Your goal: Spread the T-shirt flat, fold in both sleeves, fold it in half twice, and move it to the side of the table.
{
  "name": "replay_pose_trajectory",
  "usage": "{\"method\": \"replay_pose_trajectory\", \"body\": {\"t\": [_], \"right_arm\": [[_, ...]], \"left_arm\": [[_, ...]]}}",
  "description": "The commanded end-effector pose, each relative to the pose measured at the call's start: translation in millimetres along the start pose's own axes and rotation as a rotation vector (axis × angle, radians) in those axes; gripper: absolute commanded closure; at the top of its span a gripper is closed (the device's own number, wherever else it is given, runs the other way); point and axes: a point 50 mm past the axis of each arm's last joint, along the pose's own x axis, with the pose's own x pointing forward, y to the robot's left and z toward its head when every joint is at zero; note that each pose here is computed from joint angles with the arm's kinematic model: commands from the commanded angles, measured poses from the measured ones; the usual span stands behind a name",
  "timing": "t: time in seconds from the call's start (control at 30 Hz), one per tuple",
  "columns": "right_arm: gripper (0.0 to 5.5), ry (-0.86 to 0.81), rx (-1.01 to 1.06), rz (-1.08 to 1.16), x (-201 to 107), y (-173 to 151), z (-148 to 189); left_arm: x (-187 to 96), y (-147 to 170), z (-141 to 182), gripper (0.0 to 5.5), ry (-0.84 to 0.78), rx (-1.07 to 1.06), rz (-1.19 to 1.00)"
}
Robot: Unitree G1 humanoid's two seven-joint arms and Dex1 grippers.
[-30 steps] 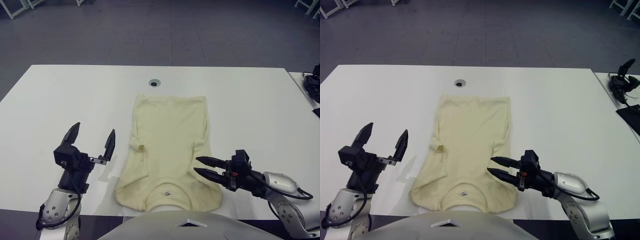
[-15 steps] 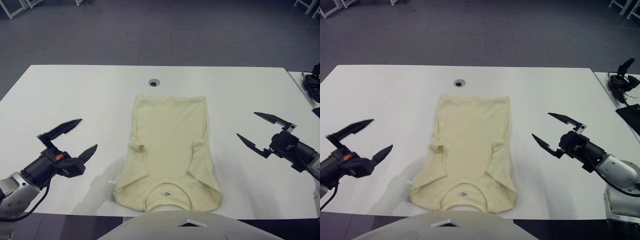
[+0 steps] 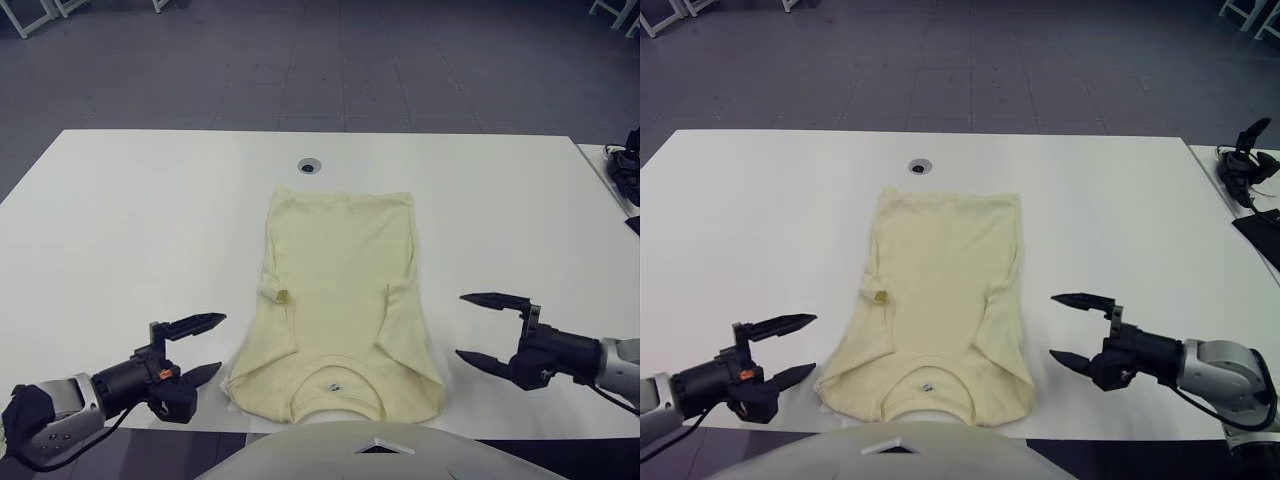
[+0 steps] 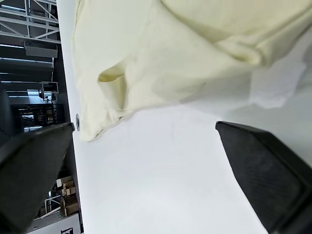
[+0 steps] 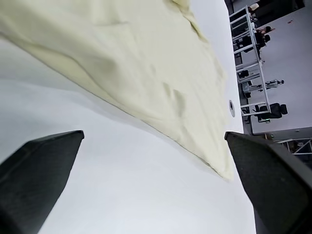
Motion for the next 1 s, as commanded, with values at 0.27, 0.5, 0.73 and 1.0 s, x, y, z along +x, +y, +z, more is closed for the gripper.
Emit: {"method": "replay_pose_trajectory", "body": {"t": [0.27, 0.5, 0.73, 1.0], "right_arm": [[0.10, -0.057, -0.007, 0.122, 7.3, 16.1, 9.1], [0.10, -0.088, 0.019, 0.172, 6.7, 28.4, 18.1], [0.10, -0.125, 0.016, 0.194, 11.9, 33.6, 23.4], [0.47, -0.145, 0.014, 0.218, 17.3, 35.0, 25.7]], "left_arm": [[10.3, -20.0, 8.3, 0.59, -0.054, -0.044, -0.072], [9.0, -24.4, 10.8, 1.88, -0.069, -0.043, -0.111], [8.6, -27.2, 13.0, 3.12, -0.074, -0.037, -0.128], [9.9, -30.1, 16.5, 4.54, -0.086, -0.029, -0.140]]}}
